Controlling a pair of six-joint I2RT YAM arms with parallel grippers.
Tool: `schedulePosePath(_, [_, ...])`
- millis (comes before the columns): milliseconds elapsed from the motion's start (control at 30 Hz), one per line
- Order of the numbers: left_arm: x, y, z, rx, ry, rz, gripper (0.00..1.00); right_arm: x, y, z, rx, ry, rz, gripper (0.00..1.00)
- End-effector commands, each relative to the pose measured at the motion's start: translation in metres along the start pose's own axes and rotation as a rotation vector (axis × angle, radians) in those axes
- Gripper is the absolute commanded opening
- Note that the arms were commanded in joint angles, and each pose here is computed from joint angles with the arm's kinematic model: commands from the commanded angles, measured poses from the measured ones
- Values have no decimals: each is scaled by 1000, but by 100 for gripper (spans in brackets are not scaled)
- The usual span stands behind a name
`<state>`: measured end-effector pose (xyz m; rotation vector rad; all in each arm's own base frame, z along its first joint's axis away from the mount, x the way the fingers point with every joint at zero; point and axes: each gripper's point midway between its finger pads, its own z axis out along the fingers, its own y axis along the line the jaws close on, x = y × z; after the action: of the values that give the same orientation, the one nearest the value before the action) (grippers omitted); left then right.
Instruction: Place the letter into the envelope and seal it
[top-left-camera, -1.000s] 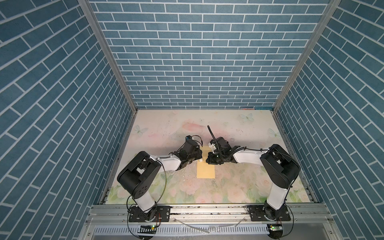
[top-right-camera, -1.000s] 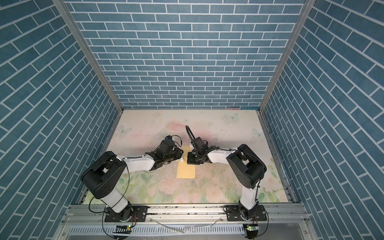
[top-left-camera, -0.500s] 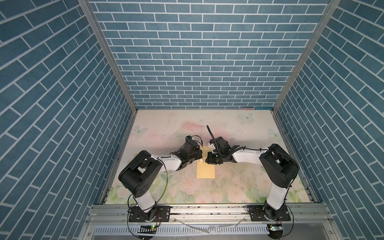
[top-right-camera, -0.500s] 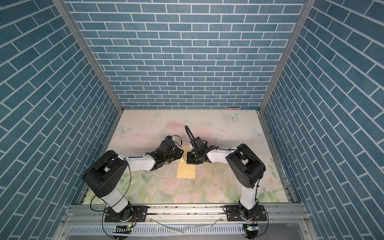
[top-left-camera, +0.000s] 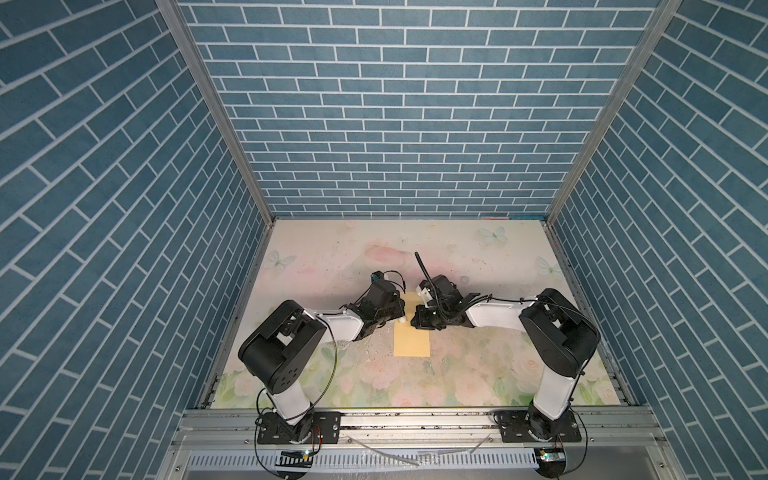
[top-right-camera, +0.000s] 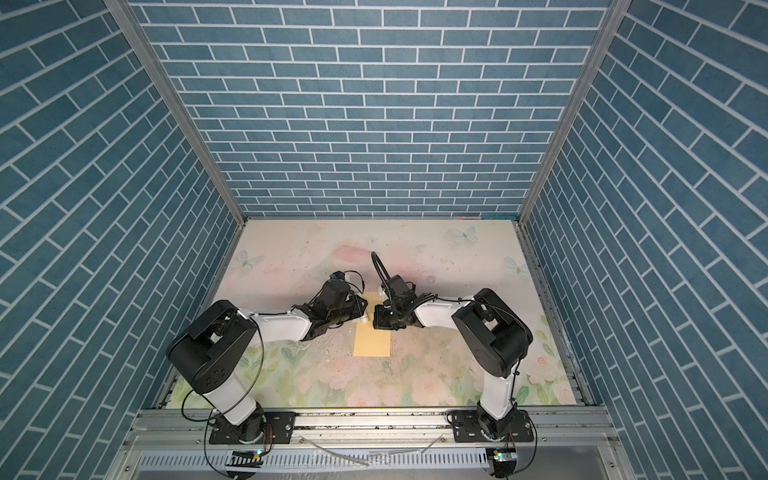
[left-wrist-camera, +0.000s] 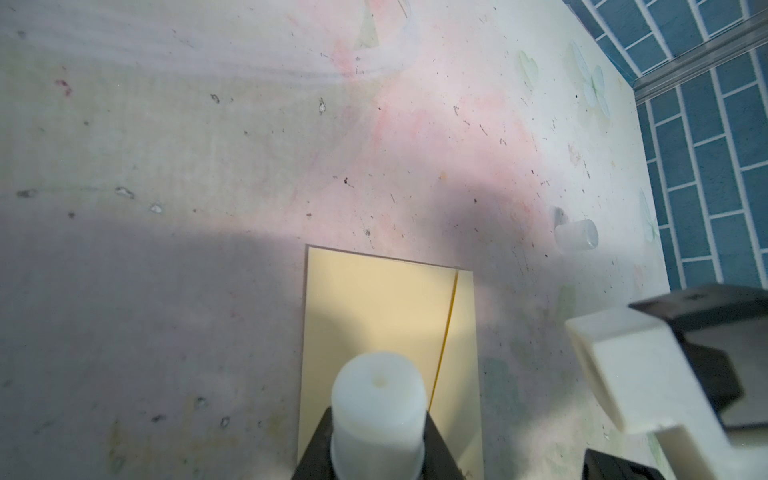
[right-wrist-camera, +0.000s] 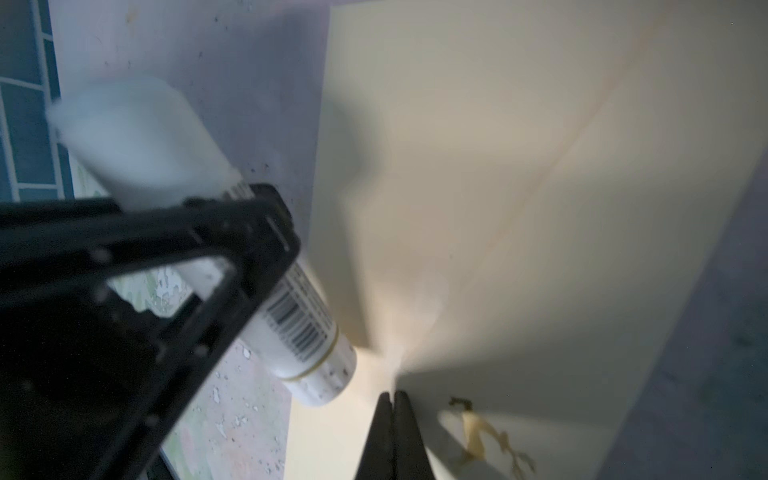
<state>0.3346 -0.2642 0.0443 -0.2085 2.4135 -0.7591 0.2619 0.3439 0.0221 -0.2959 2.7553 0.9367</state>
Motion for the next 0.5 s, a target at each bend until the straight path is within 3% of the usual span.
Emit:
schedulePosePath(0, [14,23,5,-73,34,11,0,12,-35,21,122,48,74,0])
schedulePosePath(233, [14,25,3,-80,30,14,0,9,-51,4,114,7,122,0])
schedulePosePath(467, [14,23,4,-75,33,13,0,-17,1,-13,-140,-69,96,0])
